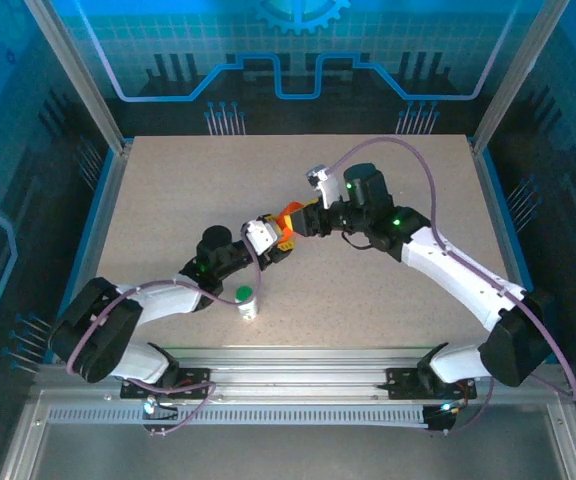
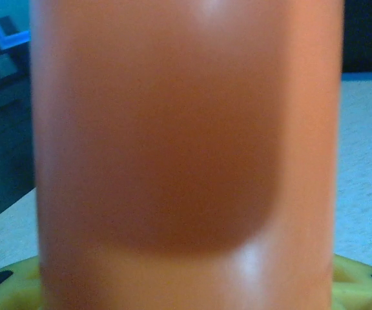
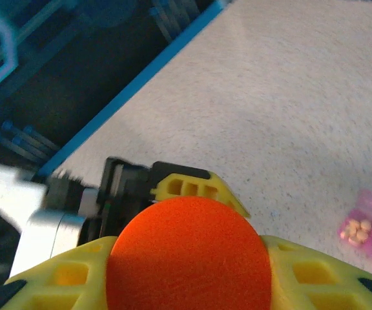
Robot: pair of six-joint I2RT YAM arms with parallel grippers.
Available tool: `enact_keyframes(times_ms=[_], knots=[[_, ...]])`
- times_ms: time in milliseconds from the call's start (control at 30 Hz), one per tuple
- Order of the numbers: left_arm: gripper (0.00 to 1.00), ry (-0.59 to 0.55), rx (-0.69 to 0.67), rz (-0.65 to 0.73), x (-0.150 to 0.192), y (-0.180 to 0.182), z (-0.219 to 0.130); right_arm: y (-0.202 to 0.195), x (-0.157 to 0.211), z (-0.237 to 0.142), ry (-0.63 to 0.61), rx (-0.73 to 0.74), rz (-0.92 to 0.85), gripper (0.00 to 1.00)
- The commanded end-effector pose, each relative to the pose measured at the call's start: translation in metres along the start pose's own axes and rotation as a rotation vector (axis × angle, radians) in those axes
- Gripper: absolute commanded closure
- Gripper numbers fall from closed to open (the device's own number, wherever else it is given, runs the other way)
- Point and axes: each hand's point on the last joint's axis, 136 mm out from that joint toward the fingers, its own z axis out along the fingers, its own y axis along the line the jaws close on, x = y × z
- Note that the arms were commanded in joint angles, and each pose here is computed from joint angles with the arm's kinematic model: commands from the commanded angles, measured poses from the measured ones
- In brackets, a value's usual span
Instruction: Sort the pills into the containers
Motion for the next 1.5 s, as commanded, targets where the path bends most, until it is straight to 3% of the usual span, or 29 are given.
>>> enact_keyframes(times_ms=[0,133,200,300,500,800,867,933,1033,1100,1267,1467], knots=[[1.00,-0.253,-0.030,0.176,-0.069,-0.007,0.001,-0.020,0.003,0.015,-0.070,0.136,0.255,0.63],[1.00,-0.262,-0.035,0.175,-0.065,-0.009,0.001,-0.038,-0.018,-0.002,-0.232,0.226,0.362,0.52],[1.00,-0.251,-0.030,0.185,-0.061,-0.011,0.002,-0.043,-0.022,-0.006,-0.265,0.250,0.393,0.49],[1.00,-0.234,-0.034,0.192,-0.054,-0.011,0.004,-0.049,-0.025,-0.008,-0.303,0.256,0.448,0.36],[1.00,-0.222,-0.031,0.174,-0.047,-0.010,0.007,-0.045,-0.038,-0.019,-0.359,0.217,0.469,0.29],[1.00,-0.257,-0.027,0.106,-0.052,-0.001,0.002,-0.041,-0.066,-0.079,-0.430,0.220,0.360,0.28],[1.00,-0.266,-0.010,0.088,-0.054,-0.001,0.001,-0.037,-0.078,-0.091,-0.440,0.165,0.265,0.32],[1.00,-0.277,0.019,0.065,-0.058,-0.002,-0.001,-0.020,-0.090,-0.095,-0.442,0.020,0.022,0.34],[1.00,-0.299,0.066,0.039,-0.063,-0.006,-0.005,0.011,-0.079,-0.096,-0.367,-0.264,-0.340,0.34],[1.00,-0.316,0.109,0.024,-0.067,-0.010,-0.009,0.018,-0.069,-0.098,-0.326,-0.387,-0.479,0.37],[1.00,-0.321,0.224,0.003,-0.073,-0.026,-0.014,0.031,-0.044,-0.097,-0.300,-0.555,-0.749,0.39],[1.00,-0.298,0.251,0.004,-0.071,-0.030,-0.015,0.044,-0.023,-0.094,-0.255,-0.632,-0.920,0.30]])
